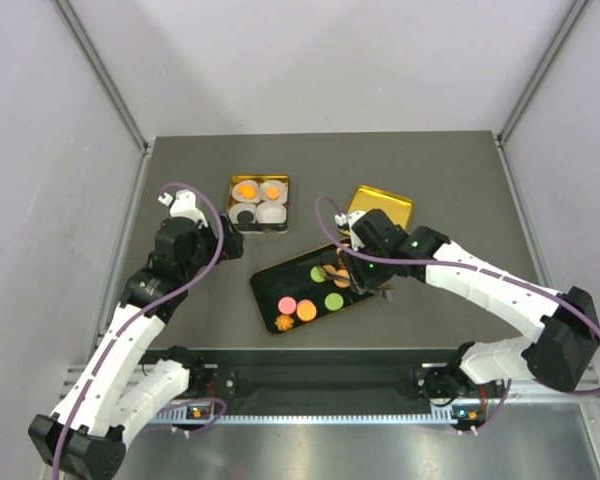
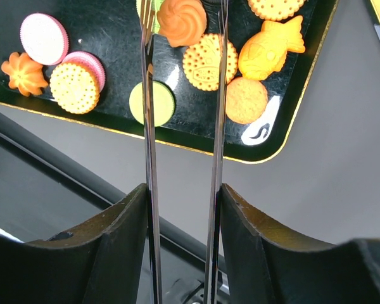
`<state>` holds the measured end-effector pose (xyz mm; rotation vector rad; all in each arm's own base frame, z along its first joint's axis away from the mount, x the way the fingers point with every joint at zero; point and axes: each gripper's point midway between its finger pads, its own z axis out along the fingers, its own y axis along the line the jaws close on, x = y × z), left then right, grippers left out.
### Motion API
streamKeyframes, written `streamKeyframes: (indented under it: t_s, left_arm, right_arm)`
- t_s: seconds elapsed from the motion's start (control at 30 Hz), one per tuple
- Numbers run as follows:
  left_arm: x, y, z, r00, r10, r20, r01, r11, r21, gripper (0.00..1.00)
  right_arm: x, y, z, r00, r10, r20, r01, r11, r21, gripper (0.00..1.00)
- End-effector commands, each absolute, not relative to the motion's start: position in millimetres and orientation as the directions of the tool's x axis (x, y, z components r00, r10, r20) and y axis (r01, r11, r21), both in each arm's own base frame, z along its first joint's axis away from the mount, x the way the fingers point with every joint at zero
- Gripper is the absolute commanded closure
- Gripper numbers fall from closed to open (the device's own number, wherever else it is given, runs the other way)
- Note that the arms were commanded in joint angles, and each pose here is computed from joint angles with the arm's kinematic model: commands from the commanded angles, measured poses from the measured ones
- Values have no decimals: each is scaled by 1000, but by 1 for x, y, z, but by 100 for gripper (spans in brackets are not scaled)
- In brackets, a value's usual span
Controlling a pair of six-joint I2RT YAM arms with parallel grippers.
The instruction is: Pack the cookies
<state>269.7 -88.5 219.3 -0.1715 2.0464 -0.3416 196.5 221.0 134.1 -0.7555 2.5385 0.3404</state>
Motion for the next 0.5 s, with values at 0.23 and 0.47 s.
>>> streamKeyframes:
  t_s: [0.23, 0.47]
  left_arm:
    - [277, -91, 228, -444, -286, -849, 33, 942, -335, 2]
    - [276, -91, 228, -446, -286, -848, 32, 942, -335, 2]
  right_arm:
    - [195, 231, 135, -725, -468, -505, -587, 803, 99, 55]
    - [193, 233, 134, -727, -474, -497, -590, 801, 99, 57]
